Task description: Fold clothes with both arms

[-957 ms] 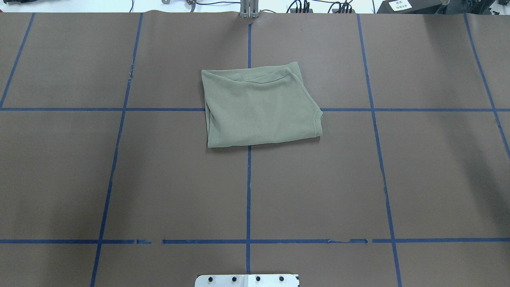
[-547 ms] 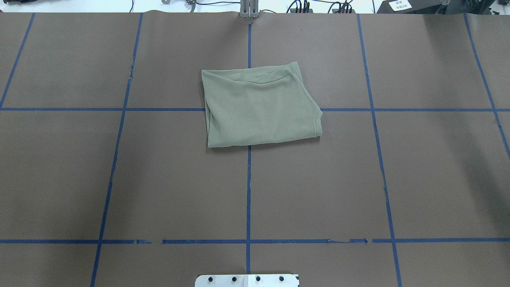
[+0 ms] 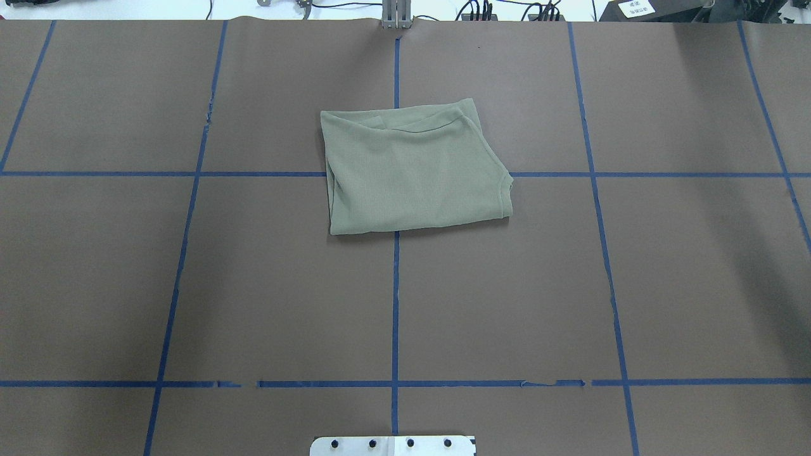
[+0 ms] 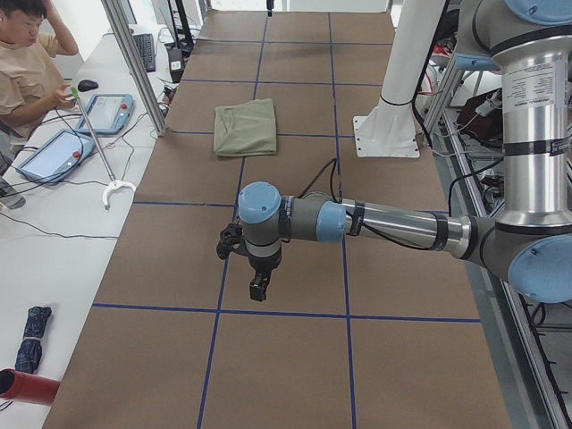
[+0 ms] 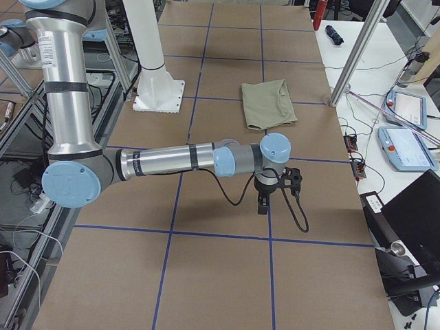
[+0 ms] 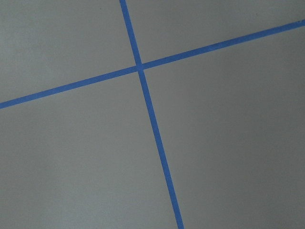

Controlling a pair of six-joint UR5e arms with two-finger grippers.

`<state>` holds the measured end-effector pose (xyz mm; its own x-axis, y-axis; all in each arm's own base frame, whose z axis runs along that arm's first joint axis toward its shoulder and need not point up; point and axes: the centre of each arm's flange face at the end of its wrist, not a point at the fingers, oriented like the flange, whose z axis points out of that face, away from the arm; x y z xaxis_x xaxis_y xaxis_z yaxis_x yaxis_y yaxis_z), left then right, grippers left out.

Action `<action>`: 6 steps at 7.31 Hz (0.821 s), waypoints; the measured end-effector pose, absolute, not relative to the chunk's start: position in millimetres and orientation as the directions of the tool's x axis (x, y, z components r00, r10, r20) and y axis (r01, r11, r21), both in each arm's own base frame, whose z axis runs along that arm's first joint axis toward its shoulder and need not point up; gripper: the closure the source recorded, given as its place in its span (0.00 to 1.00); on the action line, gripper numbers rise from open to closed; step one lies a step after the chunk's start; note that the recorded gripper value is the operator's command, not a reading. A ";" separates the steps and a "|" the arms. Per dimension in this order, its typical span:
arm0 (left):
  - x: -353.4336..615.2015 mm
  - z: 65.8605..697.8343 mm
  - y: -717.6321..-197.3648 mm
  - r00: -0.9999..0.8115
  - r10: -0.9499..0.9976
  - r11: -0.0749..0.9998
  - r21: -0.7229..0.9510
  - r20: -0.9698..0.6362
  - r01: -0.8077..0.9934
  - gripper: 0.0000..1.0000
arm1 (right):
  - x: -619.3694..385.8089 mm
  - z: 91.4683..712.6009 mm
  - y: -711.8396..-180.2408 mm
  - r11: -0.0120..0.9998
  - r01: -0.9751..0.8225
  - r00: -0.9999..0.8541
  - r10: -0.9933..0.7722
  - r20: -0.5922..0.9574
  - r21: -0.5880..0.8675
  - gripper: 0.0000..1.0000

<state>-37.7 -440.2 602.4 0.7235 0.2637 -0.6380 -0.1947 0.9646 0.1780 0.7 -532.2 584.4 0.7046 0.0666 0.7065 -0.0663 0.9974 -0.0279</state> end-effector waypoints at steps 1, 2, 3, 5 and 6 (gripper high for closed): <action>-38.4 610.3 -438.0 0.715 0.300 0.954 0.193 -0.632 -0.230 0.00 | 0.4 584.3 -532.2 0.997 -0.066 0.705 0.066 0.706 -0.028 0.00; -38.6 615.3 -437.8 0.705 0.328 0.944 0.204 -0.628 -0.258 0.00 | 0.2 584.4 -532.1 0.998 -0.065 0.705 0.065 0.706 -0.028 0.00; -38.7 618.0 -438.2 0.701 0.339 0.941 0.206 -0.628 -0.270 0.00 | 0.2 584.4 -532.1 0.998 -0.064 0.705 0.065 0.706 -0.028 0.00; -38.8 619.5 -438.6 0.699 0.342 0.939 0.205 -0.628 -0.275 0.00 | -0.2 584.2 -532.3 0.998 -0.064 0.705 0.064 0.707 -0.027 0.00; -38.8 620.3 -438.7 0.699 0.341 0.939 0.204 -0.629 -0.276 0.00 | -0.4 583.8 -532.6 0.998 -0.064 0.705 0.063 0.706 -0.026 0.00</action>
<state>-38.8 -438.7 620.3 0.6986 0.3413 -0.6289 -0.2756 0.9394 0.2037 -0.4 -532.6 583.8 0.7049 0.0633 0.7064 -0.0636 0.9976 -0.0260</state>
